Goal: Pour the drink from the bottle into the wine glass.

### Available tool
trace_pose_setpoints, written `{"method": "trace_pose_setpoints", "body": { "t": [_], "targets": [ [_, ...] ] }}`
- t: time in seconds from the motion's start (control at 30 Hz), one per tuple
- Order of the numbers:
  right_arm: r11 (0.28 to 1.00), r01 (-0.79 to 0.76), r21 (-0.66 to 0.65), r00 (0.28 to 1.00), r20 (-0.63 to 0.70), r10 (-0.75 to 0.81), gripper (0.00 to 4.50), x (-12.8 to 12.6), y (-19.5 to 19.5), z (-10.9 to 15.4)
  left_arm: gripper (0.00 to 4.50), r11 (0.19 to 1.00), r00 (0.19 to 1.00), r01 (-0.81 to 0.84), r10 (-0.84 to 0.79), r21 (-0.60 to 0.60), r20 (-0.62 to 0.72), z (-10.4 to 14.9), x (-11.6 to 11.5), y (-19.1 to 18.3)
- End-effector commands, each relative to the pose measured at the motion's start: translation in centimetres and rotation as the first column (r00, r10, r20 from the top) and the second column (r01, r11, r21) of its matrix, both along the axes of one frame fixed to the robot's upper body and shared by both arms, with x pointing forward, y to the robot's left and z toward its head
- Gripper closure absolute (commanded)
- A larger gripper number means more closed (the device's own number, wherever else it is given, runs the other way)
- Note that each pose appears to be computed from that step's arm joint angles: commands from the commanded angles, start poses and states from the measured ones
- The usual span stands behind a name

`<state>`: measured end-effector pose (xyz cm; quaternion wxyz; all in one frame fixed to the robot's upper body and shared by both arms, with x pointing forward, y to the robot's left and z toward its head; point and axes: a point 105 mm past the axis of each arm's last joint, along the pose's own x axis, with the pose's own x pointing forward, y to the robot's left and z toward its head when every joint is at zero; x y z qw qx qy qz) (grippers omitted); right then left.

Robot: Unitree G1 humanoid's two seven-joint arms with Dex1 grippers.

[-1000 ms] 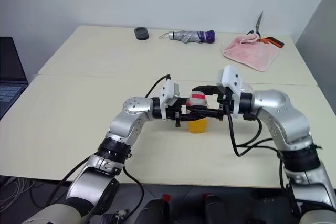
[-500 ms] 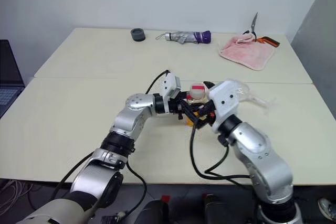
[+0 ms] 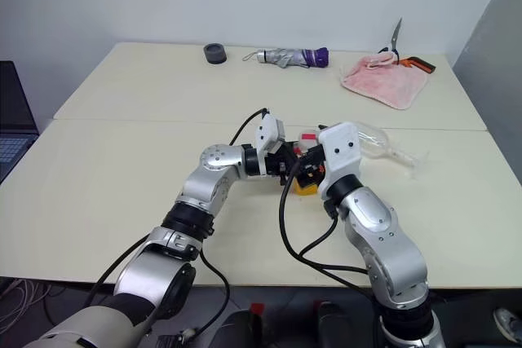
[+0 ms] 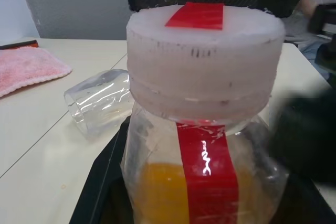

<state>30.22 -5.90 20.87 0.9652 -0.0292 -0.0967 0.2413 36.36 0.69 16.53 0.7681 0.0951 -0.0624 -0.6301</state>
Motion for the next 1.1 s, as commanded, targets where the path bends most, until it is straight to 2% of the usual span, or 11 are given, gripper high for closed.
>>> {"method": "trace_pose_setpoints", "body": {
  "t": [0.03, 0.13, 0.23, 0.33, 0.47, 0.6, 0.73, 0.87, 0.9, 1.03, 1.1],
  "targets": [
    [1.000, -0.022, 0.017, 0.998, 0.065, 0.021, 1.65, -0.3, 0.1, 1.4, 2.63, 1.000, 0.998, 0.004, -0.003, -0.022, 0.068, 1.7, 0.0, -0.3],
    [0.997, -0.072, -0.002, 0.995, 0.069, 0.072, 2.67, -0.6, 0.7, 1.3, 2.63, 1.000, 0.998, 0.000, 0.002, -0.025, 0.067, 1.7, 0.0, -0.2],
    [0.989, -0.148, -0.021, 0.987, 0.057, 0.149, 2.67, -0.9, 1.6, 1.1, 2.63, 1.000, 0.998, 0.000, 0.002, -0.027, 0.067, 1.8, 0.0, -0.1],
    [0.949, -0.304, -0.076, 0.951, 0.033, 0.308, 2.67, -1.5, 3.0, 0.6, 2.63, 1.000, 0.998, 0.008, -0.006, -0.030, 0.067, 2.0, 0.0, 0.0],
    [0.766, -0.610, -0.203, 0.786, -0.036, 0.617, 2.67, -2.0, 2.6, 0.2, 2.64, 0.996, 0.994, 0.081, -0.079, -0.036, 0.071, 3.1, -0.9, 0.1],
    [0.657, -0.697, -0.287, 0.708, -0.129, 0.694, 2.67, -0.3, 0.0, 0.9, 2.65, 0.990, 0.986, 0.137, -0.138, 0.013, 0.091, 3.2, -1.6, 0.7],
    [0.639, -0.714, -0.285, 0.692, -0.149, 0.707, 2.67, 0.2, -1.3, 1.9, 2.65, 0.991, 0.987, 0.135, -0.136, 0.021, 0.089, 3.3, -1.6, 1.2],
    [0.742, -0.622, -0.251, 0.774, -0.052, 0.631, 2.67, 0.6, -2.2, 3.0, 2.67, 0.995, 0.992, 0.095, -0.095, 0.000, 0.079, 3.3, -1.1, 1.3],
    [0.760, -0.602, -0.242, 0.789, -0.034, 0.614, 1.92, 0.4, -2.4, 3.1, 2.68, 0.996, 0.994, 0.085, -0.085, -0.006, 0.075, 3.3, -0.9, 1.3],
    [0.857, -0.476, -0.194, 0.865, 0.074, 0.497, 0.59, -1.4, -2.6, 4.0, 2.68, 0.999, 0.996, 0.049, -0.048, -0.011, 0.070, 3.1, -0.5, 1.1],
    [0.902, -0.390, -0.182, 0.905, 0.106, 0.413, 0.58, -2.3, -2.3, 3.8, 2.68, 0.999, 0.997, 0.036, -0.035, -0.013, 0.067, 3.0, -0.3, 1.0]
  ]
}}
